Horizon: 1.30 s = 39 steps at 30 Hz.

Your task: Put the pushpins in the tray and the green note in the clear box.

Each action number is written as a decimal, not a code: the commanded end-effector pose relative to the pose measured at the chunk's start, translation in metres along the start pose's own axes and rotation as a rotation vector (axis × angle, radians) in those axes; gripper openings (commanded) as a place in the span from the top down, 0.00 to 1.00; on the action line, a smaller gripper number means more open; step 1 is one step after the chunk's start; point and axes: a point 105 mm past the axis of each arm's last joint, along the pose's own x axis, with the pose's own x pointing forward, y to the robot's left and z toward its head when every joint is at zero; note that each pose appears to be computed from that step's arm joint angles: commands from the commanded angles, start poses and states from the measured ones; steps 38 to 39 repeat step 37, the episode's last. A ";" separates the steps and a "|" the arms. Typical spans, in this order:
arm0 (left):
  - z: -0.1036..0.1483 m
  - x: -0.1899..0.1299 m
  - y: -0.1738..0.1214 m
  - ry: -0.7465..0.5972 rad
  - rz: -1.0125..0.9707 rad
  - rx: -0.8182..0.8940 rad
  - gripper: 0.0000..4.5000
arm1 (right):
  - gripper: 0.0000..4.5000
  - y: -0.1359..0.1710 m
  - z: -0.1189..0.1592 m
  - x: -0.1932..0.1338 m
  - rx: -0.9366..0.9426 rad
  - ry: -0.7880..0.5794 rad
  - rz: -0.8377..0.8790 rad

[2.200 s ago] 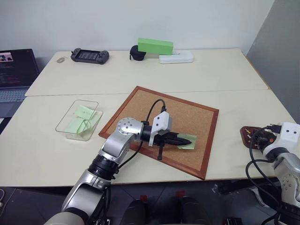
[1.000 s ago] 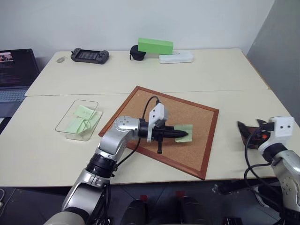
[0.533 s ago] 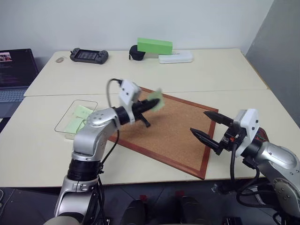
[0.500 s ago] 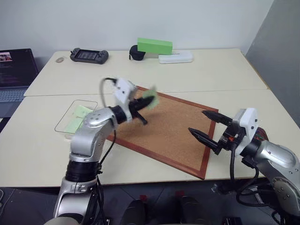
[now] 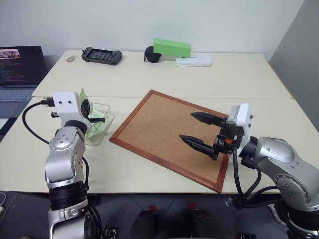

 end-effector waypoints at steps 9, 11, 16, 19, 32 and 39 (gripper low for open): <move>-0.021 0.001 0.015 0.037 0.003 -0.078 0.79 | 0.11 0.001 -0.006 -0.003 -0.025 -0.013 0.003; -0.020 0.000 0.014 0.034 0.000 -0.078 0.72 | 0.11 0.001 -0.006 -0.003 -0.028 -0.013 0.001; -0.018 0.000 0.012 0.022 -0.005 -0.078 0.47 | 0.11 0.001 -0.004 -0.003 -0.034 -0.013 -0.006; -0.009 -0.001 0.010 -0.008 -0.012 -0.068 0.32 | 0.11 0.001 -0.002 -0.003 -0.037 -0.016 -0.014; 0.019 -0.045 -0.083 -0.094 -0.442 0.010 0.07 | 0.11 -0.045 -0.023 -0.040 -0.049 0.061 -0.570; -0.014 -0.066 -0.099 0.002 -0.456 -0.023 0.07 | 0.11 -0.052 -0.054 -0.063 -0.060 0.153 -0.847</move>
